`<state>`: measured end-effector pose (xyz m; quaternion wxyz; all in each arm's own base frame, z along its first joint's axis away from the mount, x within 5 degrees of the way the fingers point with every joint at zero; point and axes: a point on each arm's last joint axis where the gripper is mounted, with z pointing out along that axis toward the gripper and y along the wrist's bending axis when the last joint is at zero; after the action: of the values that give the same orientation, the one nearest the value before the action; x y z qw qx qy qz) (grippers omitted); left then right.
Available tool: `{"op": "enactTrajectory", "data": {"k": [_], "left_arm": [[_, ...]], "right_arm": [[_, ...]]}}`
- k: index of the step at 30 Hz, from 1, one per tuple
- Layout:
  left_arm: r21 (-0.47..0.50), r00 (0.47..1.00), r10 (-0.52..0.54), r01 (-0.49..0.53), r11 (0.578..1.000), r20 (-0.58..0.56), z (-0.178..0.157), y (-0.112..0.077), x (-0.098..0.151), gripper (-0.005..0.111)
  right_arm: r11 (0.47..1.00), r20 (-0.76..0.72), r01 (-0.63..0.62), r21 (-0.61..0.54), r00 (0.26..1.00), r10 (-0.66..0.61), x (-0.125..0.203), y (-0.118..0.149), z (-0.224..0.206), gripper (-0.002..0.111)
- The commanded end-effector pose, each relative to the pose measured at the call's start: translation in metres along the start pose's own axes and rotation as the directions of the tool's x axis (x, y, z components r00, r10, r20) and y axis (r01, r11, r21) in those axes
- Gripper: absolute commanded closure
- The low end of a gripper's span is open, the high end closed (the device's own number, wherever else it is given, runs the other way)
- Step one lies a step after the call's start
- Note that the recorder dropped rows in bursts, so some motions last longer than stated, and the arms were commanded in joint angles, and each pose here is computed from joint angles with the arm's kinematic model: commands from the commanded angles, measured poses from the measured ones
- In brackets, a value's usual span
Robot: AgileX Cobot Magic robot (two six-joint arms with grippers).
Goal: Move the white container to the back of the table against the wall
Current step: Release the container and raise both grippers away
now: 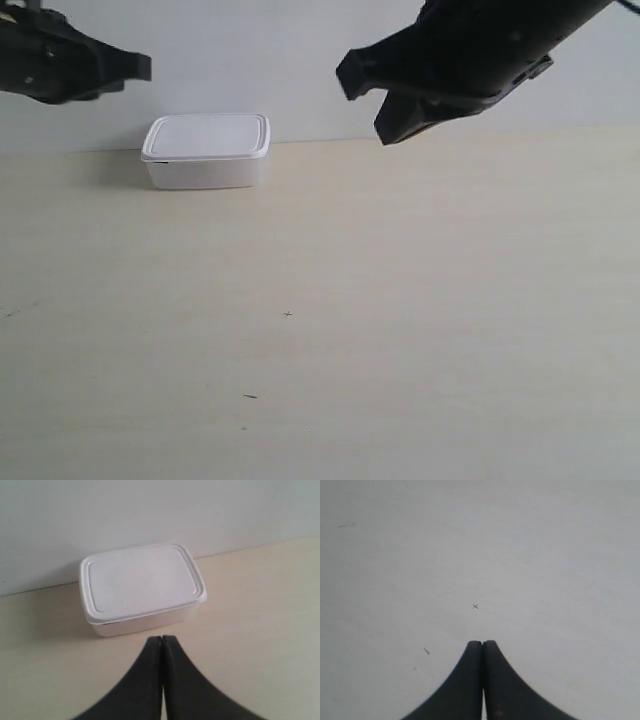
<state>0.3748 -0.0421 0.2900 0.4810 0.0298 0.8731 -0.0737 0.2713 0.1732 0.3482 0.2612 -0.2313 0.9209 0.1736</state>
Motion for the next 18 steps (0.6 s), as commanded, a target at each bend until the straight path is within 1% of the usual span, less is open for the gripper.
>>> {"op": "enactTrajectory", "data": {"k": [1, 4, 7, 9, 13, 16, 18], "left_arm": [[0.021, 0.987, -0.046, 0.043, 0.999, 0.151, -0.087, -0.007, -0.012, 0.107], [0.040, 0.961, -0.036, 0.026, 0.999, 0.273, -0.153, -0.013, -0.011, 0.107], [0.059, 0.936, -0.022, 0.001, 0.998, 0.350, -0.208, -0.018, 0.003, 0.107], [0.075, 0.929, -0.009, -0.021, 0.997, 0.370, -0.239, -0.022, 0.017, 0.107], [0.103, 0.908, 0.008, -0.056, 0.993, 0.418, -0.297, -0.027, 0.054, 0.107], [0.098, 0.891, 0.007, -0.058, 0.993, 0.454, -0.328, -0.027, 0.083, 0.107], [0.095, 0.869, -0.001, -0.053, 0.994, 0.495, -0.346, -0.027, 0.102, 0.107]], "right_arm": [[1.000, 0.079, 0.031, 0.000, 0.996, -0.031, 0.011, 0.008, -0.054, 0.108], [1.000, 0.171, 0.024, 0.014, 0.985, -0.026, 0.022, 0.013, -0.094, 0.108], [1.000, 0.250, -0.010, 0.014, 0.968, 0.006, 0.041, 0.016, -0.127, 0.108], [1.000, 0.280, -0.018, 0.007, 0.960, 0.015, 0.057, 0.018, -0.141, 0.108], [1.000, 0.333, -0.015, -0.002, 0.943, 0.015, 0.098, 0.018, -0.159, 0.108], [1.000, 0.372, -0.013, -0.004, 0.928, 0.013, 0.129, 0.016, -0.163, 0.108], [1.000, 0.406, -0.010, -0.007, 0.914, 0.012, 0.151, 0.014, -0.164, 0.108]]}}
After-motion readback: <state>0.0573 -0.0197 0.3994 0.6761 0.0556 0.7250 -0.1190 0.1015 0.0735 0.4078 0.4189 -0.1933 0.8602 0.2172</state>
